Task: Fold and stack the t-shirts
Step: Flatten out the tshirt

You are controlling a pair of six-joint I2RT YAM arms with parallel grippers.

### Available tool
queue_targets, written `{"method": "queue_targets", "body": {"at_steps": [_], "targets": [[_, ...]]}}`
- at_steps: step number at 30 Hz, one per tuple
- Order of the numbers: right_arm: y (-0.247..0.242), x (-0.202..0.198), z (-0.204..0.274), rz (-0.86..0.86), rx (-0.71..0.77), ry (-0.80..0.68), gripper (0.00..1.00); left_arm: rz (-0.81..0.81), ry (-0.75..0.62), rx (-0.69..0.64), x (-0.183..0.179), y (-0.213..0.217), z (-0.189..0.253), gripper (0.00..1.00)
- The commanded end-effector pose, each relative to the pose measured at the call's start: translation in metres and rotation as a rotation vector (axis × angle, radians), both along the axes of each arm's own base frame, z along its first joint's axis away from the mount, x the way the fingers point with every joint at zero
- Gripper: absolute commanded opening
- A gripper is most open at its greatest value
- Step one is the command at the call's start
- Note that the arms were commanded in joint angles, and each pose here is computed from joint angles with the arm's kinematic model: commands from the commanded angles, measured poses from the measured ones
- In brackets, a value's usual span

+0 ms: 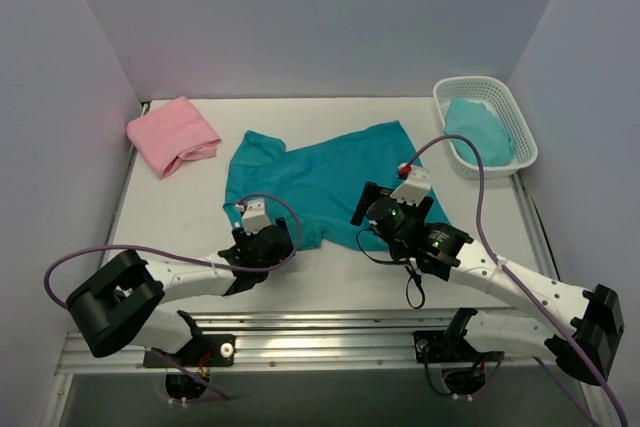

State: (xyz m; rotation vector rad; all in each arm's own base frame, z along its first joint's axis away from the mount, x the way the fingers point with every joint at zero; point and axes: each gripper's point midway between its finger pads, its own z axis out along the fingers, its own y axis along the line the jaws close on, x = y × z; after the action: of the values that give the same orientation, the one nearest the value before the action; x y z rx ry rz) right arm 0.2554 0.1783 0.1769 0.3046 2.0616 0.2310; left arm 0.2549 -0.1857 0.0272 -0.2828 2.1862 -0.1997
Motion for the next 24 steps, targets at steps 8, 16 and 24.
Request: {"method": "queue_targets", "body": {"at_steps": [8,16,24], "targets": [[-0.003,0.007,-0.002,-0.035,-0.029,-0.016,1.0,-0.088,0.064,-0.088,-0.001,-0.031,-0.015,0.03],[-0.004,0.007,-0.005,-0.038,-0.028,-0.012,1.0,-0.107,0.044,-0.06,-0.028,-0.026,0.032,0.02],[-0.002,0.007,-0.006,-0.035,-0.012,-0.011,1.0,-0.161,0.046,-0.103,-0.061,-0.016,0.083,0.02]]}}
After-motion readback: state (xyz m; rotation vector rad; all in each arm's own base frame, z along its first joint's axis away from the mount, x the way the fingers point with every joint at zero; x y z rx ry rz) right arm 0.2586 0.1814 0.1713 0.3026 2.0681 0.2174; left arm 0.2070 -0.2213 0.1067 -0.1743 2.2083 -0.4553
